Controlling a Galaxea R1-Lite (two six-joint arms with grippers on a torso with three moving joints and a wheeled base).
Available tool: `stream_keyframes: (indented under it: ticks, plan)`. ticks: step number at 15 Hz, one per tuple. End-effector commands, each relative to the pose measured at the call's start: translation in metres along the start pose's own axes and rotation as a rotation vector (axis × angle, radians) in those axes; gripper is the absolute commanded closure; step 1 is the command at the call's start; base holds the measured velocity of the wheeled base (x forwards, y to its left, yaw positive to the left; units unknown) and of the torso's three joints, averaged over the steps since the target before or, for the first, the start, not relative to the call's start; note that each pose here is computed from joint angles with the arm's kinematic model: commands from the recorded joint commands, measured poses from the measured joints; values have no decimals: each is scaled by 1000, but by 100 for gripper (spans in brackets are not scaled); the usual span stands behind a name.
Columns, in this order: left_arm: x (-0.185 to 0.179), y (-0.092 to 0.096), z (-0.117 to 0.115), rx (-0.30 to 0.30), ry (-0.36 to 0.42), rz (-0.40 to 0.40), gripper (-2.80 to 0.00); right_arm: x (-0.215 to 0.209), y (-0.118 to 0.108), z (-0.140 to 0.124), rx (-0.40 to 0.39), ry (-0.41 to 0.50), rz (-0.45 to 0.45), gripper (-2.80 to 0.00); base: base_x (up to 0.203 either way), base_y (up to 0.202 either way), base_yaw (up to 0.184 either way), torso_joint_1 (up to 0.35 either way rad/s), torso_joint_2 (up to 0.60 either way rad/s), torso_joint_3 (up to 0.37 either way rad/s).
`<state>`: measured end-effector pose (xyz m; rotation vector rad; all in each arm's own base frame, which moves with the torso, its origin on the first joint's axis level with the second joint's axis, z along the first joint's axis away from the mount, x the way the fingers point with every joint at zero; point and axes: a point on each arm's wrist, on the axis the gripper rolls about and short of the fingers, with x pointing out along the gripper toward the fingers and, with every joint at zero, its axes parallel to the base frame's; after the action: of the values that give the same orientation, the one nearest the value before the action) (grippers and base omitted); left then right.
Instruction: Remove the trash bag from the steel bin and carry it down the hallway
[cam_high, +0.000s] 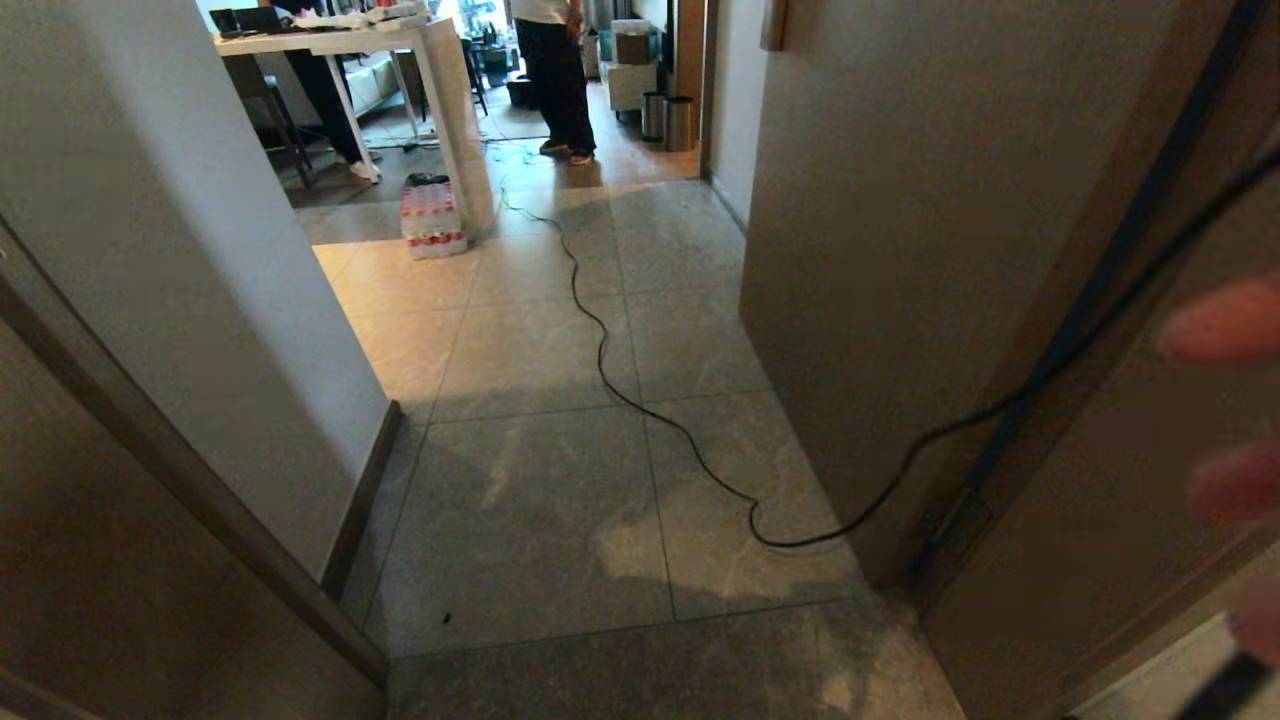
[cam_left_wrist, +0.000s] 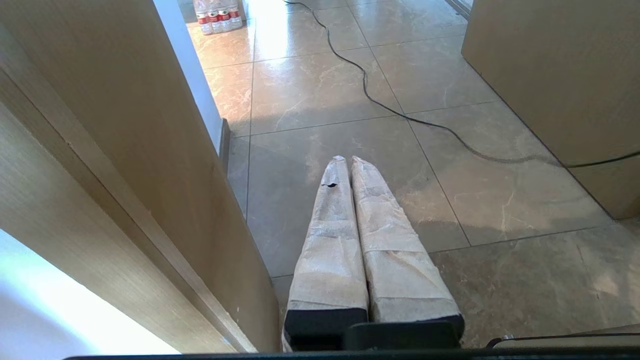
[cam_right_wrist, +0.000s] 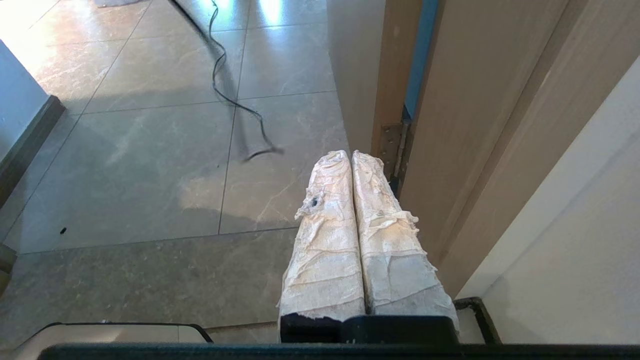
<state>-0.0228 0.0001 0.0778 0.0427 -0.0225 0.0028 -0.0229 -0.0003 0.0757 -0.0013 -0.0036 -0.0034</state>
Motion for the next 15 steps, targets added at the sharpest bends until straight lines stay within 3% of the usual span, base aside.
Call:
stream_keyframes:
  ticks: [1, 15]
  plan:
    - [1, 0, -3, 0, 10, 0, 0, 0, 0, 0, 0, 1, 0, 0, 0, 0, 0, 0, 0, 0]
    - [1, 0, -3, 0, 10, 0, 0, 0, 0, 0, 0, 1, 0, 0, 0, 0, 0, 0, 0, 0]
